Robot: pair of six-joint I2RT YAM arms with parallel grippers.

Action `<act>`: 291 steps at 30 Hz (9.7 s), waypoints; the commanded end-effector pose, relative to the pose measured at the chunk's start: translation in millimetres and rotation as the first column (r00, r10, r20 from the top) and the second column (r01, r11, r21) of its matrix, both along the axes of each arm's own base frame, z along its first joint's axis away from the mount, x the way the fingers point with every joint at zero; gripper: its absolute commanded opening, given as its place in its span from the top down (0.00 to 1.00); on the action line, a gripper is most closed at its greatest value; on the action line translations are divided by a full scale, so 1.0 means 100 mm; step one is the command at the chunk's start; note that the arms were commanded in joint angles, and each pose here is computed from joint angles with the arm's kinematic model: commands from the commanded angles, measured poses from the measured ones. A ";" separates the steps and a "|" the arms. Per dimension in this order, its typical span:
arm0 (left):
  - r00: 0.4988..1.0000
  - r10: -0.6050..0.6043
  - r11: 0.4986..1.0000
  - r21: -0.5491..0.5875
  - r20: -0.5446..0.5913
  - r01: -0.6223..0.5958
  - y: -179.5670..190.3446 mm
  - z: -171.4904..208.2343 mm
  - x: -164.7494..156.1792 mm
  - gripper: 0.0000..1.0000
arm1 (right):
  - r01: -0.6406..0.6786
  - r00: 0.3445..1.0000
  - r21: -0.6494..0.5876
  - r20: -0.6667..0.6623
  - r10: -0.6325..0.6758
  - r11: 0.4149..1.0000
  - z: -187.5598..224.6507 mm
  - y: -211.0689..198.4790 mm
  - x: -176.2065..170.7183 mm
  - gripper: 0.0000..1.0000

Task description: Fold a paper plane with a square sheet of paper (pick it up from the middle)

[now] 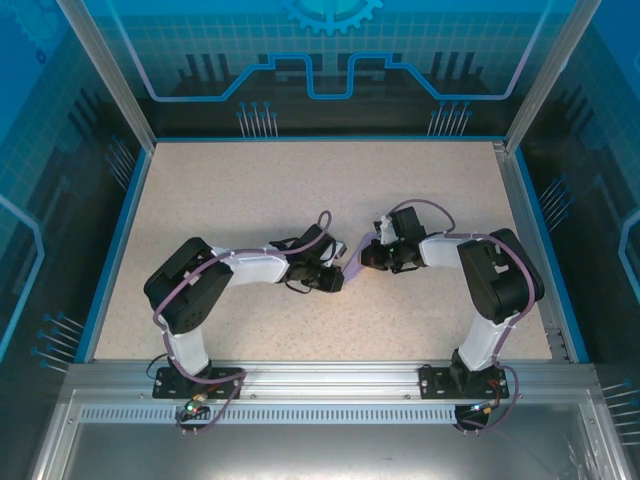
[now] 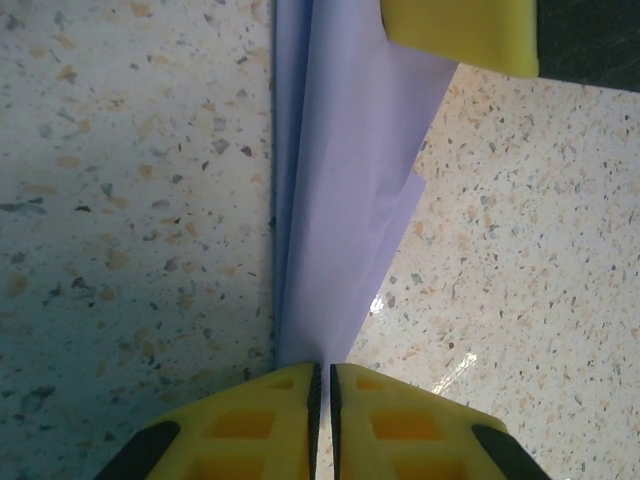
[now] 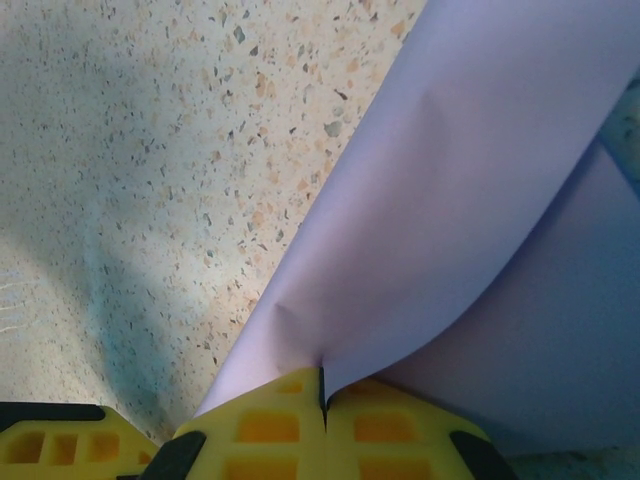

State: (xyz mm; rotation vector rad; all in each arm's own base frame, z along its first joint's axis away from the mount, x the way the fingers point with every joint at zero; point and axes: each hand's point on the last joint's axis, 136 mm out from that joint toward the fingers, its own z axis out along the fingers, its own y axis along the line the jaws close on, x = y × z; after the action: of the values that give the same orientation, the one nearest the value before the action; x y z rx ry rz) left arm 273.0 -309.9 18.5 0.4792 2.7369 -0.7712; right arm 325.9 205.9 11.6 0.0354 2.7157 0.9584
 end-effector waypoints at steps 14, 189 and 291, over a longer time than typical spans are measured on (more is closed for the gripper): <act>0.999 -0.004 1.000 -0.016 -0.040 0.003 -0.04 -0.16 0.00 0.86 | 0.045 0.995 -0.061 -0.091 -0.051 0.997 -0.29 -0.18 -0.17 0.99; 0.994 -0.051 0.997 0.054 -0.096 0.056 0.21 -0.62 -0.19 0.91 | 0.094 0.995 -0.109 0.035 -0.091 0.990 -0.06 0.00 0.06 0.98; 0.998 -0.052 0.996 -0.077 0.029 0.054 -0.27 0.01 0.91 0.90 | 0.161 0.985 0.190 -0.087 -0.147 0.968 -0.05 0.04 0.55 0.99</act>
State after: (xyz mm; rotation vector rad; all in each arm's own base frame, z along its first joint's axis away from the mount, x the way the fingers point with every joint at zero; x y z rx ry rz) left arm 358.3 -344.5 29.3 0.5147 2.6453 -0.9315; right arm 398.3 202.4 17.1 0.3116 2.5555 1.1710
